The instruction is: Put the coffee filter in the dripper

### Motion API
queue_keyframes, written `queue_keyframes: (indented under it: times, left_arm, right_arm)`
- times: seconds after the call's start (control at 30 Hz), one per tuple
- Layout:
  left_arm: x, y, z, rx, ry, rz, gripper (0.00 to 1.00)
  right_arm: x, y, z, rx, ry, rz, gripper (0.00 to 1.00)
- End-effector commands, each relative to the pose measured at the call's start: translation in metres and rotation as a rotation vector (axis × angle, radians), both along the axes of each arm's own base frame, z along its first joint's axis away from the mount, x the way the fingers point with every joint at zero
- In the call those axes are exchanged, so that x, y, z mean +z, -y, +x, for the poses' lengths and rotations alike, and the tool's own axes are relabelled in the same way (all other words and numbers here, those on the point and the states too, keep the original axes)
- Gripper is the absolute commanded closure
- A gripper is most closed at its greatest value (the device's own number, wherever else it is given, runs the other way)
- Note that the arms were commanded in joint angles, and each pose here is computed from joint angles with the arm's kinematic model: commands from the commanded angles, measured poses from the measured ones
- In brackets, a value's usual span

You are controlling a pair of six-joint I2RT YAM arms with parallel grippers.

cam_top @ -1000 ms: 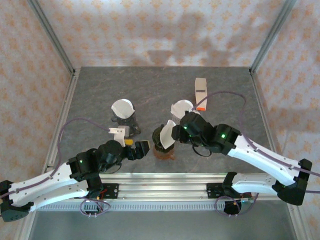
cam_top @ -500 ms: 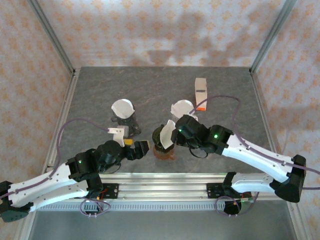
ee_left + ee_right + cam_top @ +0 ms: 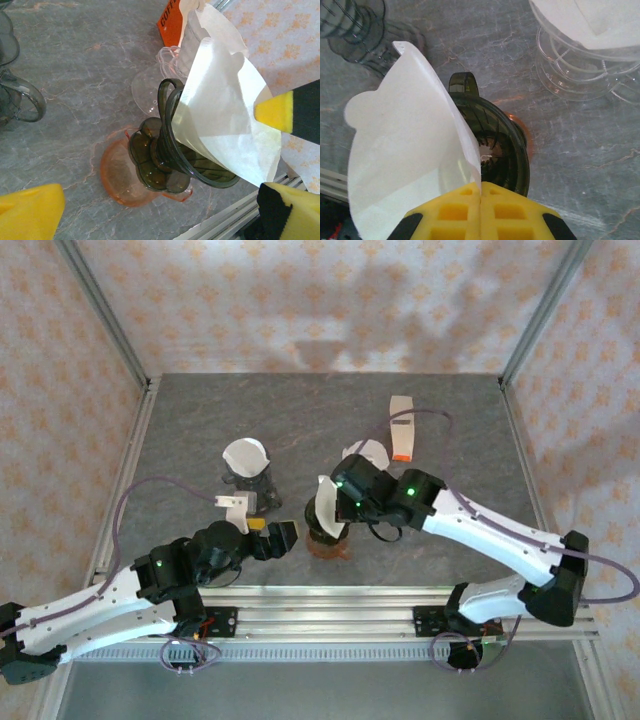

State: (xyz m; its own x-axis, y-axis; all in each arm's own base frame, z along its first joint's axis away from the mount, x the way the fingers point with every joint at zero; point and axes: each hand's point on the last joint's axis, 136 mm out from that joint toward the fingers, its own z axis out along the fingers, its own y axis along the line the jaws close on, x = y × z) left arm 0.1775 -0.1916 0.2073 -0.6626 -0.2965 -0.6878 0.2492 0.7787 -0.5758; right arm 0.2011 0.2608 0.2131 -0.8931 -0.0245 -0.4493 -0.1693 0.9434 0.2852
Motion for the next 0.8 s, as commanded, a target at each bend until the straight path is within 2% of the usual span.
queue_keyframes:
  times: [0.0, 0.43, 0.6, 0.77]
  left_arm:
    - [0.010, -0.006, 0.004, 0.024, 0.029, 0.007, 0.00]
    - [0.017, 0.016, 0.008, -0.024, 0.031, -0.020, 0.00]
    - [0.014, 0.025, 0.016, -0.033, 0.021, -0.016, 0.00]
    - [0.006, 0.034, 0.025, -0.042, -0.002, -0.008, 0.07]
  right_arm:
    - [-0.009, 0.013, -0.006, 0.076, -0.012, -0.141, 1.00]
    - [-0.022, 0.005, 0.000, 0.171, 0.016, -0.330, 1.00]
    - [-0.024, 0.001, 0.001, 0.181, 0.022, -0.349, 1.00]
    - [-0.025, 0.001, 0.002, 0.177, 0.027, -0.352, 1.00]
